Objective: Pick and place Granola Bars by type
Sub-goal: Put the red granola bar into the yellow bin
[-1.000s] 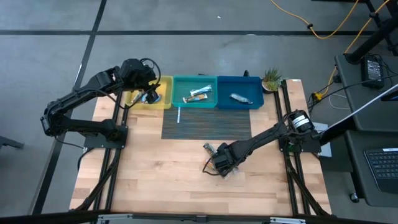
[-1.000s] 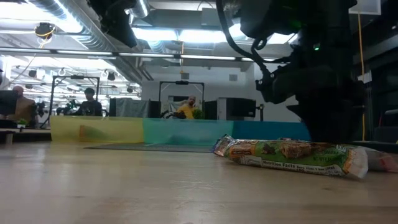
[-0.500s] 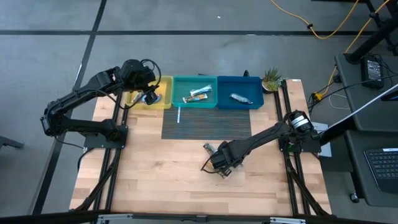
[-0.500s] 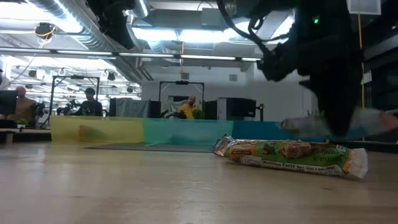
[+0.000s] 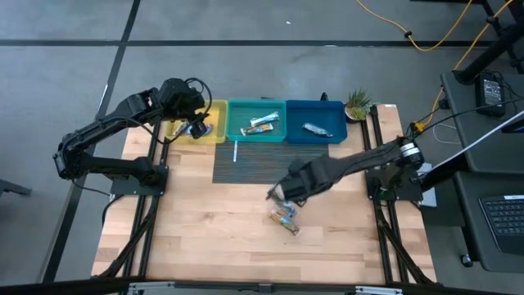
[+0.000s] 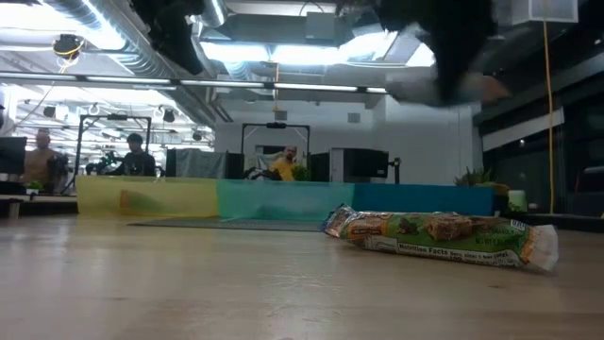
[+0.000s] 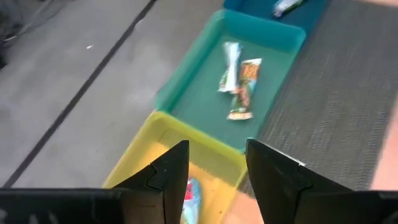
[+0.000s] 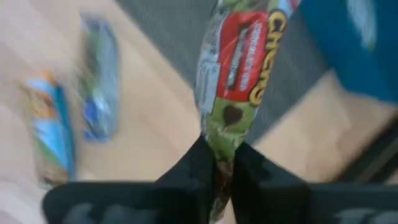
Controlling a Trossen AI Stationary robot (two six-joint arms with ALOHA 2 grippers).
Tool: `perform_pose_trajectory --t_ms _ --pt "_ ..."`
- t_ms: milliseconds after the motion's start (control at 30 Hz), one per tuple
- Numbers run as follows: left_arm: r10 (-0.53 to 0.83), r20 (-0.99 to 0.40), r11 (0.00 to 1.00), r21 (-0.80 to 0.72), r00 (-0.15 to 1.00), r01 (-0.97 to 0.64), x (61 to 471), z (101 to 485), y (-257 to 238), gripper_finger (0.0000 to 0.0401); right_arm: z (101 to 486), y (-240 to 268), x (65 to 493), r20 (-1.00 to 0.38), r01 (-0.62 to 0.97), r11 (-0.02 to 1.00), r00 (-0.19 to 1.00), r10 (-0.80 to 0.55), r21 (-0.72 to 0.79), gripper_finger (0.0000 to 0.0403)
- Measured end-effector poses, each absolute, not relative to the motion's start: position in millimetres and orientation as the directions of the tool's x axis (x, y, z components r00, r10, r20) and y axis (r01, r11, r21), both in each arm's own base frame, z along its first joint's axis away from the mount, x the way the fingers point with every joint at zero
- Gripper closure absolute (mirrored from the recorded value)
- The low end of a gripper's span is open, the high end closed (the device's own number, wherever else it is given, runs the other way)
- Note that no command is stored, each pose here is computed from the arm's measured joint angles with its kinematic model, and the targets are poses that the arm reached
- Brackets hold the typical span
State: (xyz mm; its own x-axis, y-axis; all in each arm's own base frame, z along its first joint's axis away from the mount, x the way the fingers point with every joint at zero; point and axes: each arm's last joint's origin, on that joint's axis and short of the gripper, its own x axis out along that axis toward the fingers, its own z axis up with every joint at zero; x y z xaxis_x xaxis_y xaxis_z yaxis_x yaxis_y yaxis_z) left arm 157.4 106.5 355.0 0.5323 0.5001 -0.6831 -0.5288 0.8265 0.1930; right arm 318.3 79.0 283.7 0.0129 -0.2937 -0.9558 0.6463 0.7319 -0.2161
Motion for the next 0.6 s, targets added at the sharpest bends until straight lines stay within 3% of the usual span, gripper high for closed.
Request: perform_pose_trajectory --t_ms 133,300,467,600 --pt "0.402 -0.638 0.89 0.104 0.656 -0.444 164 360 105 0.0249 318 64 326 -0.891 0.619 0.775 0.27 -0.365 -0.13 0.0361" --pt "0.2 -0.444 0.972 -0.024 0.874 -0.235 181 372 100 0.0249 348 55 339 -0.737 0.484 0.865 0.536 -0.411 -0.13 0.0357" --pt "0.086 -0.283 0.993 -0.054 0.955 -0.105 193 381 94 0.0249 359 43 353 -0.626 0.373 0.884 0.626 -0.465 -0.282 0.036" --pt "0.079 -0.203 0.995 -0.043 0.976 -0.09 199 389 90 0.0246 362 24 362 -0.592 0.348 0.886 0.658 -0.464 -0.307 0.0368"
